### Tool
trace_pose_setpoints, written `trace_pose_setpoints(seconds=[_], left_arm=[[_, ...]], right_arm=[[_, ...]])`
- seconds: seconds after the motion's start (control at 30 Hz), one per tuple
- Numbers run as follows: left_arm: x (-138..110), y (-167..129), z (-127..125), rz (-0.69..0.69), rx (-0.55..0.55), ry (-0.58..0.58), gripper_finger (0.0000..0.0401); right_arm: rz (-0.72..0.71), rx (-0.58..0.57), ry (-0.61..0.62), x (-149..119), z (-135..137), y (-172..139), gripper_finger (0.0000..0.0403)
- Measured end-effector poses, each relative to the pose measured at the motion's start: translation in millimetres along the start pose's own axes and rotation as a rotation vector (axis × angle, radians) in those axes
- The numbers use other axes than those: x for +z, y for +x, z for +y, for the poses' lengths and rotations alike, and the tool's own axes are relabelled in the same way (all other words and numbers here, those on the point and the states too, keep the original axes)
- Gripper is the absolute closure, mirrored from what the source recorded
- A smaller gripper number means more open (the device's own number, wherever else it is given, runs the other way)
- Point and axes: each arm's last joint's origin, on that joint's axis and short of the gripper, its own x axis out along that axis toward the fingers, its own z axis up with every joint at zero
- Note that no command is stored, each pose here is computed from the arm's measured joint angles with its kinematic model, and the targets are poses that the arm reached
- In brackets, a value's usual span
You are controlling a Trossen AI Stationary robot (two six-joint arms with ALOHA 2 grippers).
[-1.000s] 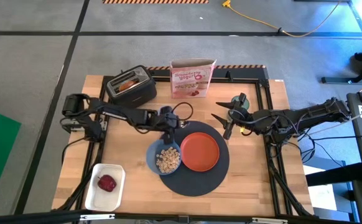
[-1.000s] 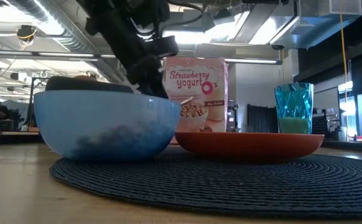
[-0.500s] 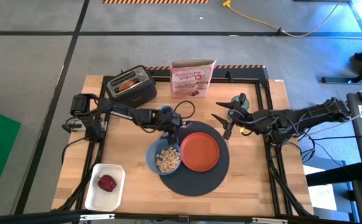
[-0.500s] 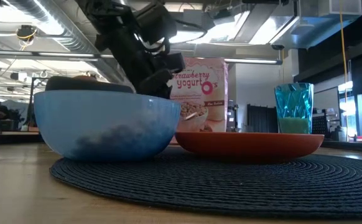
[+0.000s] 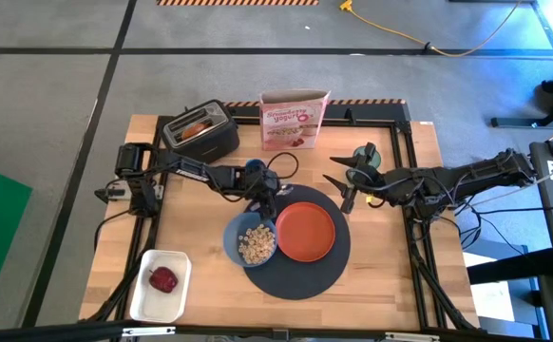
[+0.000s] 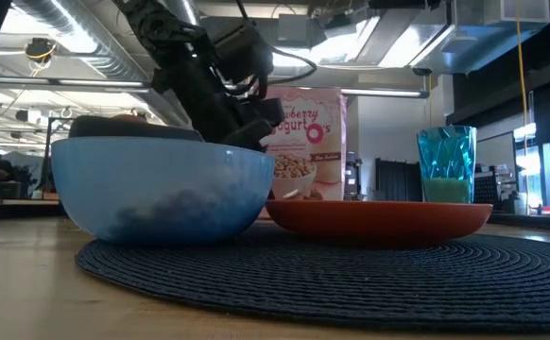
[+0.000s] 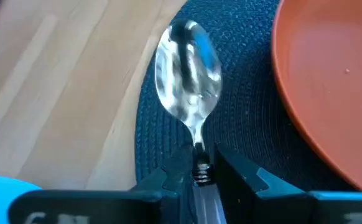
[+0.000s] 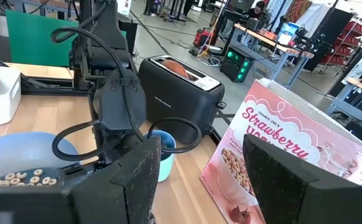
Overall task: Arrange a breakfast setting
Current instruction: Put the purple spoon on the table mat, then put the toasted bagel on the orange plate
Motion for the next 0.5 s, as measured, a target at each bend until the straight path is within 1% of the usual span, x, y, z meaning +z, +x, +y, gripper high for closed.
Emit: trace_pose_setpoints(seconds=[0.3, 0.5], left_arm=[[1, -1, -3, 0.006, -0.014, -0.004, 0.0278], [21, -10, -9, 0.005, -0.016, 0.027, 0.0262]], right_arm=[[0.008, 0.001, -0.006, -1, 0, 0, 0.0185], [0.012, 0.002, -0.009, -1, 0, 0, 0.0185]])
